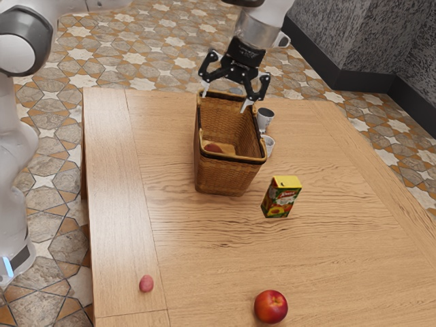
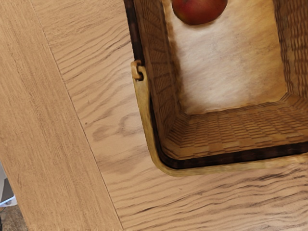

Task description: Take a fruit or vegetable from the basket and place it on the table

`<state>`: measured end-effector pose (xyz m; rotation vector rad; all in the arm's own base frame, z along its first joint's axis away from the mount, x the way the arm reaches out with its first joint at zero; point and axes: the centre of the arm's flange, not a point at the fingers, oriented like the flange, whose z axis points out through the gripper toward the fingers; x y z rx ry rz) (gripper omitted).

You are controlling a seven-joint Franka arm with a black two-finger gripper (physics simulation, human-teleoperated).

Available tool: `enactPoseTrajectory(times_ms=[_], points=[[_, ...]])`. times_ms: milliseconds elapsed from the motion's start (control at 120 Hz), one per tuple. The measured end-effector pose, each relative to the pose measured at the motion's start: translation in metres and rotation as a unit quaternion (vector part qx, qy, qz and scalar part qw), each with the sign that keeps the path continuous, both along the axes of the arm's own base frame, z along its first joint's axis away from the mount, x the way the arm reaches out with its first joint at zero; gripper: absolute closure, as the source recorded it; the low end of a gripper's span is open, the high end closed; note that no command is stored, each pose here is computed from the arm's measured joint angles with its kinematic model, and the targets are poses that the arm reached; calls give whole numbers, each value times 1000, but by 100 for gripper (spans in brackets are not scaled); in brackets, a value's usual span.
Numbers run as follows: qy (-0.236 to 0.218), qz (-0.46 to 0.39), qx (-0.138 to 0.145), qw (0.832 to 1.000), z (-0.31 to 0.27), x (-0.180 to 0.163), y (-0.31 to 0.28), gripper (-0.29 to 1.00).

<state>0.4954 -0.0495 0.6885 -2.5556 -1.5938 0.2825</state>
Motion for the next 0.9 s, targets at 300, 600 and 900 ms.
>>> enactPoseTrajectory(times_ms=[300, 600, 900], points=[[-102, 64, -27, 992, 36, 3, 2, 0], [-149, -182, -15, 972, 50, 18, 35, 0], [-114, -344, -24, 932, 2, 38, 59, 0]])
